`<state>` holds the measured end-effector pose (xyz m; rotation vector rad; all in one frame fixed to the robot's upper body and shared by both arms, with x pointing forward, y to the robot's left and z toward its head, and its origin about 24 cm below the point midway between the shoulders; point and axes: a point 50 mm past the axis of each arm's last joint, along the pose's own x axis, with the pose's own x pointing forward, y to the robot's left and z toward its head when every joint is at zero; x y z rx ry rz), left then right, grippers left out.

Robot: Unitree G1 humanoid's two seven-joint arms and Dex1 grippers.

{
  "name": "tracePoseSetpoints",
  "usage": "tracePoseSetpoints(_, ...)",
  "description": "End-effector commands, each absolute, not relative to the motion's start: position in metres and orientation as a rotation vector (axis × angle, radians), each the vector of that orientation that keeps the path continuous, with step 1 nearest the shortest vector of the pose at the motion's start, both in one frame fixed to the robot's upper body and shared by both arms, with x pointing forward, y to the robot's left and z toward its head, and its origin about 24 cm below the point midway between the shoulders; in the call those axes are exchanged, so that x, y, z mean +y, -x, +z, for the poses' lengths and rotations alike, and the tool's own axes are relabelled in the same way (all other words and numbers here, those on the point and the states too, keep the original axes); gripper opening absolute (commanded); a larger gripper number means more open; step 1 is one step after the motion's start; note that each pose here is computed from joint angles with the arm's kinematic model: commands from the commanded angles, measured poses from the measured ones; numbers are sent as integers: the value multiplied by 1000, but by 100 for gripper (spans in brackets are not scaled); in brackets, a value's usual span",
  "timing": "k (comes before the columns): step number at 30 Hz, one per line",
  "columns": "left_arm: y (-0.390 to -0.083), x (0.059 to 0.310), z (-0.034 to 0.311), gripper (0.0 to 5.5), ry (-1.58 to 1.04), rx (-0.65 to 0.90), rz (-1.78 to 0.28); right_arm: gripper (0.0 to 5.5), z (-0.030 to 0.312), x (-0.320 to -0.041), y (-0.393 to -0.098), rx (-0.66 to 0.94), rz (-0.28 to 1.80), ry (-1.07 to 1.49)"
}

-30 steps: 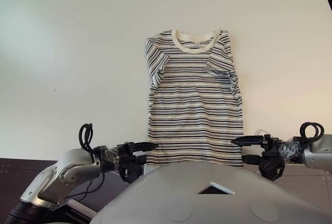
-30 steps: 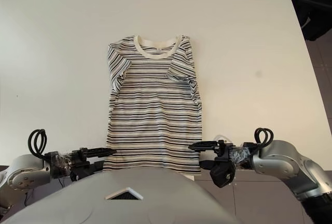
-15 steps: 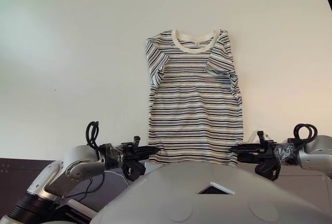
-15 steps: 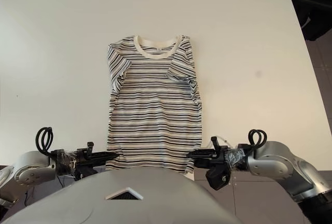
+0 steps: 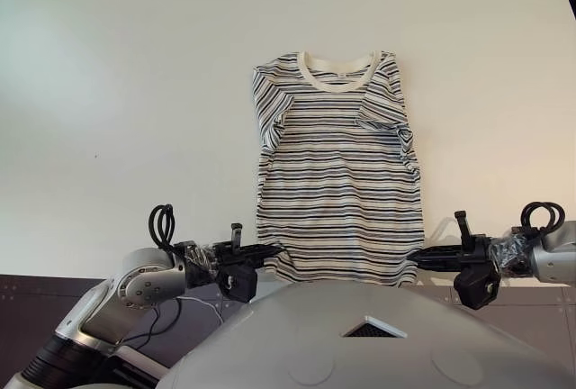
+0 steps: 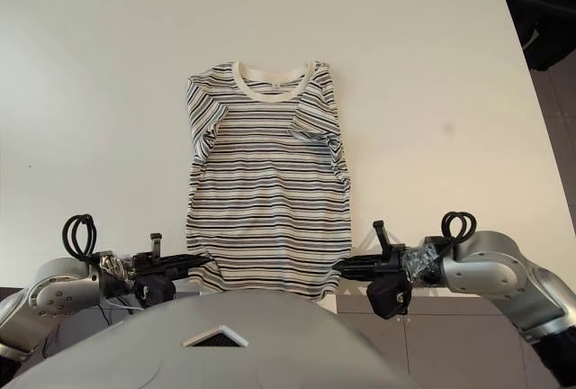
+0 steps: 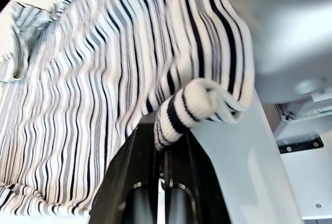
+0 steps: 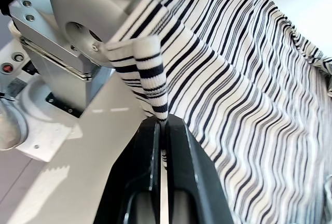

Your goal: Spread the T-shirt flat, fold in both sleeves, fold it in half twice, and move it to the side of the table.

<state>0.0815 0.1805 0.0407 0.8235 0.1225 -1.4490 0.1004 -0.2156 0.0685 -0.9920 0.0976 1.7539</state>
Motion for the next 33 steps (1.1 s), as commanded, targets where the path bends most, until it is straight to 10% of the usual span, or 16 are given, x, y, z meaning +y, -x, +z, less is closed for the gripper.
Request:
tracePoseSetpoints(1,-81,174,48,10,-729,151,-1416,12,79,-232,-112,170,1689,959)
tracePoseSetpoints(9,-120,195,79,10,-559,231,-1247,12,106,-242,-159,245,1431,679)
tracePoseSetpoints(20,-274,212,99,10,-445,96,-670,12,105,-207,-300,121,774,647)
tracePoseSetpoints(33,-344,182,56,10,-662,150,-677,12,79,-204,-339,192,580,735)
